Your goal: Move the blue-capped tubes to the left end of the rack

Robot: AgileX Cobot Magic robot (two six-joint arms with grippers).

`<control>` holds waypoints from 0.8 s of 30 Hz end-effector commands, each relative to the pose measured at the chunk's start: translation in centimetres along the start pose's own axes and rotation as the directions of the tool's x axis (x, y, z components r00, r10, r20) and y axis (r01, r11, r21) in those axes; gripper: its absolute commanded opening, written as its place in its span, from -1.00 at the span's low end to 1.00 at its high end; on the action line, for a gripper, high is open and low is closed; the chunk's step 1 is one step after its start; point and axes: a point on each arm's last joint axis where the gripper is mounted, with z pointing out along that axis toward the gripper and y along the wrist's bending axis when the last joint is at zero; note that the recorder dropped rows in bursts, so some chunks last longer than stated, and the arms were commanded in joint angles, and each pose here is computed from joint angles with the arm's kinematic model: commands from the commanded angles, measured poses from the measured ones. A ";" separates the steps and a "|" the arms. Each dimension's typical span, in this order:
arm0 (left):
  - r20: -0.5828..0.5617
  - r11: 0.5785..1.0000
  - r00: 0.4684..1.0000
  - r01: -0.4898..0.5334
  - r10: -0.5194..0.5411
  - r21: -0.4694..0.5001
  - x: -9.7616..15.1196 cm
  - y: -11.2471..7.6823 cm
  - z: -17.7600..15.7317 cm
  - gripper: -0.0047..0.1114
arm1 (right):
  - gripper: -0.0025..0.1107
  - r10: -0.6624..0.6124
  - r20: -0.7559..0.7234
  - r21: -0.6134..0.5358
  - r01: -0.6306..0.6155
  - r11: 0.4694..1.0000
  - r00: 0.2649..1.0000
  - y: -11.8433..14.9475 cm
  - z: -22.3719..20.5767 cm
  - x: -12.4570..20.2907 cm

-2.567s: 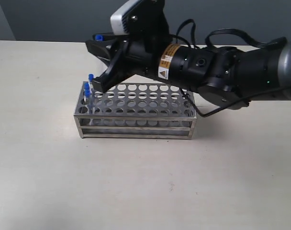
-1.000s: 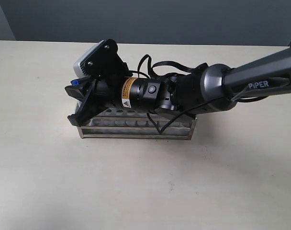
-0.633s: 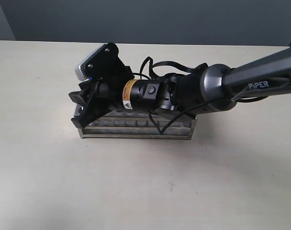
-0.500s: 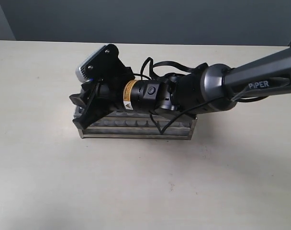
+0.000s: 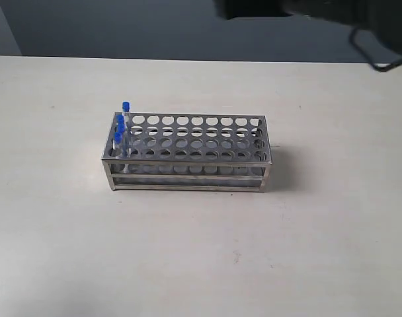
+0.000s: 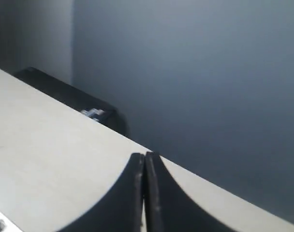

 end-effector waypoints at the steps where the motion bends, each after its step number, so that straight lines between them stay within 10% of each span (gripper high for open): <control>1: 0.003 1.000 1.000 0.003 -0.003 0.002 0.0 0.0 0.0 -0.90 | -0.96 0.060 -0.028 0.227 -0.052 0.972 0.998 -6.0 -7.7 2.1; 10: 0.003 1.000 1.000 0.003 -0.003 0.002 0.0 0.0 0.0 -0.90 | -0.96 0.269 0.006 0.393 -0.250 0.885 0.963 -3.8 -21.3 9.2; 24: 0.003 1.000 1.000 0.003 -0.003 0.002 0.0 0.0 0.0 -0.90 | -0.96 0.275 0.052 0.390 -0.273 0.879 0.960 -1.9 -25.4 9.6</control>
